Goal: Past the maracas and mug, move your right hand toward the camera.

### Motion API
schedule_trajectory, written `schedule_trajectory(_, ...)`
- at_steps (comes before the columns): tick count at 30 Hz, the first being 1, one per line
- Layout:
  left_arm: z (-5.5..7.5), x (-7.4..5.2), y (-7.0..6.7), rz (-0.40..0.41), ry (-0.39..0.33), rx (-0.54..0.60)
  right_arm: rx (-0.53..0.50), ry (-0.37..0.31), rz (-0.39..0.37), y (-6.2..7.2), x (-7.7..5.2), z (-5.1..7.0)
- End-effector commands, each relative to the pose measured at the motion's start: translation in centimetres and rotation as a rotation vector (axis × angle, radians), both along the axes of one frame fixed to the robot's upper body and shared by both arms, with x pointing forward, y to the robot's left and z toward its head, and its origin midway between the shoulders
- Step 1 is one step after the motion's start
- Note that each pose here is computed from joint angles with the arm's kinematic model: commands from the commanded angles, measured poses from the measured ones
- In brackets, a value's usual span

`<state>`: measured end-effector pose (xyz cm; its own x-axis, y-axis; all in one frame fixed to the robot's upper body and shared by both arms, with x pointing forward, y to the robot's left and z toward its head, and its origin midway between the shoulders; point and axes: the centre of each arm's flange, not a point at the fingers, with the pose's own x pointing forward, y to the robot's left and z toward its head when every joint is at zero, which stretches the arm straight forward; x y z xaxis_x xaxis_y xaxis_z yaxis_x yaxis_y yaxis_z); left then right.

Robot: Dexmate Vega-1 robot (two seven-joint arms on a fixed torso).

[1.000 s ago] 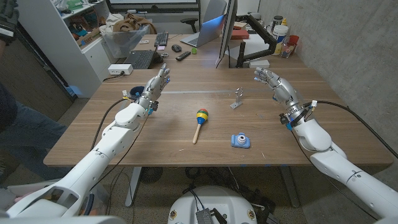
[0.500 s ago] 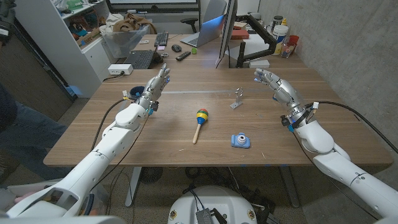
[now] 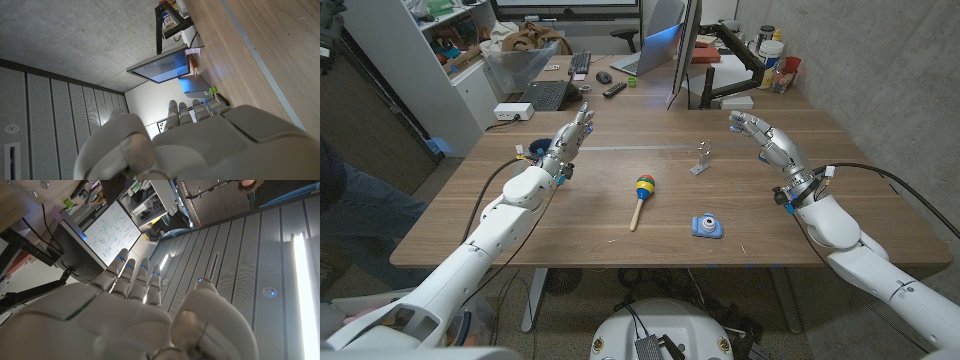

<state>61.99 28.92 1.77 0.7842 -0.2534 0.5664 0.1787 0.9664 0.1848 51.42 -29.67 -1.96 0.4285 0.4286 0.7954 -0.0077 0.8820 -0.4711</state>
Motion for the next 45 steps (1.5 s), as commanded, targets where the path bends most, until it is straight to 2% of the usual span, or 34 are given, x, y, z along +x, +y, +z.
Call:
schedule_trajectory(1, 0.2, 0.0, -0.1, -0.001, 0.004, 0.012, -0.03, -0.012, -0.034, 0.1, -0.3, -0.1)
schedule_trajectory(18, 0.3, 0.2, -0.2, 0.005, 0.001, 0.014, -0.071, -0.042, -0.085, 0.4, -0.6, -0.7)
schedule_trajectory(34, 1.4, 0.3, -0.5, -0.009, -0.009, 0.017, -0.045, -0.057, -0.085, 0.4, -0.5, -1.2)
schedule_trajectory(45, 1.8, 0.6, -0.6, -0.02, -0.005, 0.02, -0.066, -0.086, -0.105, 1.0, -0.7, -1.6)
